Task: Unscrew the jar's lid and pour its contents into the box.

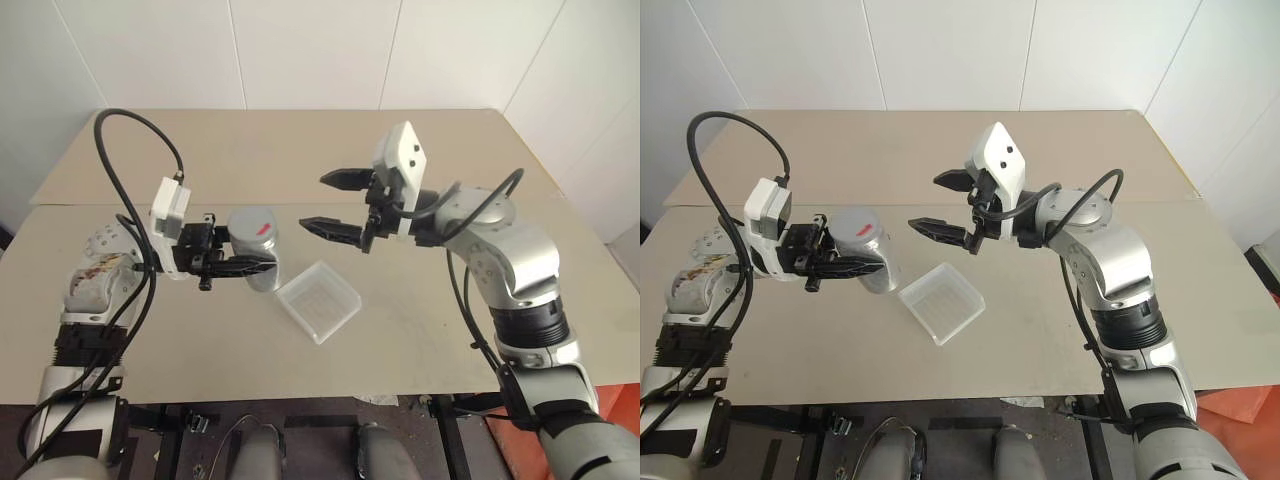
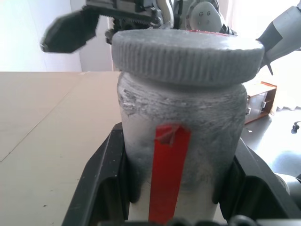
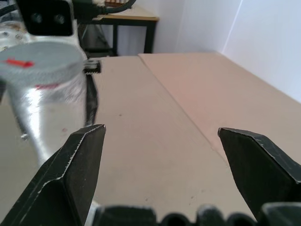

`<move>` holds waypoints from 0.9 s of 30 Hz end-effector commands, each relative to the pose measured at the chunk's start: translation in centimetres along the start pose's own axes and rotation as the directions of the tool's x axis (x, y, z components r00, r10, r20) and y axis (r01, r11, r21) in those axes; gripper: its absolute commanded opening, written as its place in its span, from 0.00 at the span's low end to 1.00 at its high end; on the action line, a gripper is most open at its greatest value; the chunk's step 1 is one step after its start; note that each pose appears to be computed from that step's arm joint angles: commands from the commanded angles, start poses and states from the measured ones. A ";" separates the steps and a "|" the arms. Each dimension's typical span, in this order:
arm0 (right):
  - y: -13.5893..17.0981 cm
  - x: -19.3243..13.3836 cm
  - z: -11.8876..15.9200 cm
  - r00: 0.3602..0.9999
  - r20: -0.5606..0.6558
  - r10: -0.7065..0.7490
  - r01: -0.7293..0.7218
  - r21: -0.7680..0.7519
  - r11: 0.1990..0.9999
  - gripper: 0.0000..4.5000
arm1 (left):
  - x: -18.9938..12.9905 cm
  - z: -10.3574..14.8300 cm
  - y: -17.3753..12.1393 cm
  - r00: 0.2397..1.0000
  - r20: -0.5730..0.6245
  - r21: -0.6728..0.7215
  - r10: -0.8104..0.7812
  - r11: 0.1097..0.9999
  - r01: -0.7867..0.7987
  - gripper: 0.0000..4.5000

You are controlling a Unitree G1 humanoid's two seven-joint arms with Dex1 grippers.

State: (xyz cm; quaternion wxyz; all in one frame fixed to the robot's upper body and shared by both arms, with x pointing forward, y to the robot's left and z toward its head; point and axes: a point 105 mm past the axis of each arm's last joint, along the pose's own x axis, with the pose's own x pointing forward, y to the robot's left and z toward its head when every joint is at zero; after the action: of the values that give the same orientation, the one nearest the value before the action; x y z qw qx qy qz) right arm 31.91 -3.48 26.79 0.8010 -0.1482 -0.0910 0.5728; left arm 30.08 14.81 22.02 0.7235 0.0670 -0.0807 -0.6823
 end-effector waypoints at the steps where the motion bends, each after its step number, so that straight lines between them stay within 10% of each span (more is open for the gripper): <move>1: 1.6 -0.6 2.7 0.993 0.088 0.079 -0.071 -0.088 0.994 1.00 | 0.3 0.9 0.4 1.000 0.028 0.049 0.014 0.999 -0.016 0.46; 27: 3.0 6.1 3.7 0.988 0.122 0.099 -0.090 -0.076 0.993 1.00 | 1.5 0.6 0.9 0.999 0.044 0.051 -0.002 0.999 -0.001 0.46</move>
State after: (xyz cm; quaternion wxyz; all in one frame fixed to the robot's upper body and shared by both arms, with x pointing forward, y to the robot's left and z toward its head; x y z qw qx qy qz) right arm 30.44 3.64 27.53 0.7649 -0.1375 -0.1177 0.6182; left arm 31.34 13.28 21.71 0.7269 0.0554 -0.0960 -0.6777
